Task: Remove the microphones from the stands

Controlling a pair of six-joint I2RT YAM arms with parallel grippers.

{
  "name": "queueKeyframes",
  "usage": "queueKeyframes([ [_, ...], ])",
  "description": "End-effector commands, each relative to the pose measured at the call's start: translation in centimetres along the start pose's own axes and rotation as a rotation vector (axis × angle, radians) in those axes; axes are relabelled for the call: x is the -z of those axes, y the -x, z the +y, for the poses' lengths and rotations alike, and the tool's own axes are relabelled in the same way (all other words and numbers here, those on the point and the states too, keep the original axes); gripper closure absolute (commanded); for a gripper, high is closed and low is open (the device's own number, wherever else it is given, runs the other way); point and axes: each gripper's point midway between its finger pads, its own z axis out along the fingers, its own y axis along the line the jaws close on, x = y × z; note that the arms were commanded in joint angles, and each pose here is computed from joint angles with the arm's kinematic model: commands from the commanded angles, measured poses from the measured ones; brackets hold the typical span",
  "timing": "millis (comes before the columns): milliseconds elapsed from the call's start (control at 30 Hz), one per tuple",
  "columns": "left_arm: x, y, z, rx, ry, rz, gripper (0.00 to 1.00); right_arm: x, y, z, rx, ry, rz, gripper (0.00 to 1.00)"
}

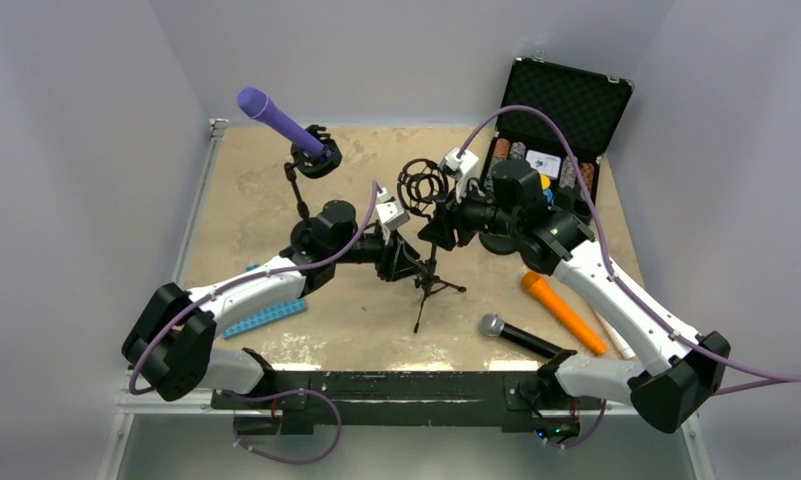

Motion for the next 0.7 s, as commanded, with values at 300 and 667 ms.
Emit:
queueKeyframes([
  [300, -0.6, 0.9, -0.7, 0.043, -0.049, -0.027, 0.79, -0.2, -0.8, 0.4, -0.015, 0.016, 0.035, 1.00],
  [667, 0.1, 3.8, -3.6, 0.214, -0.135, -0.012, 1.00, 0.4, -1.3, -0.1, 0.006, -0.020, 0.021, 1.00],
])
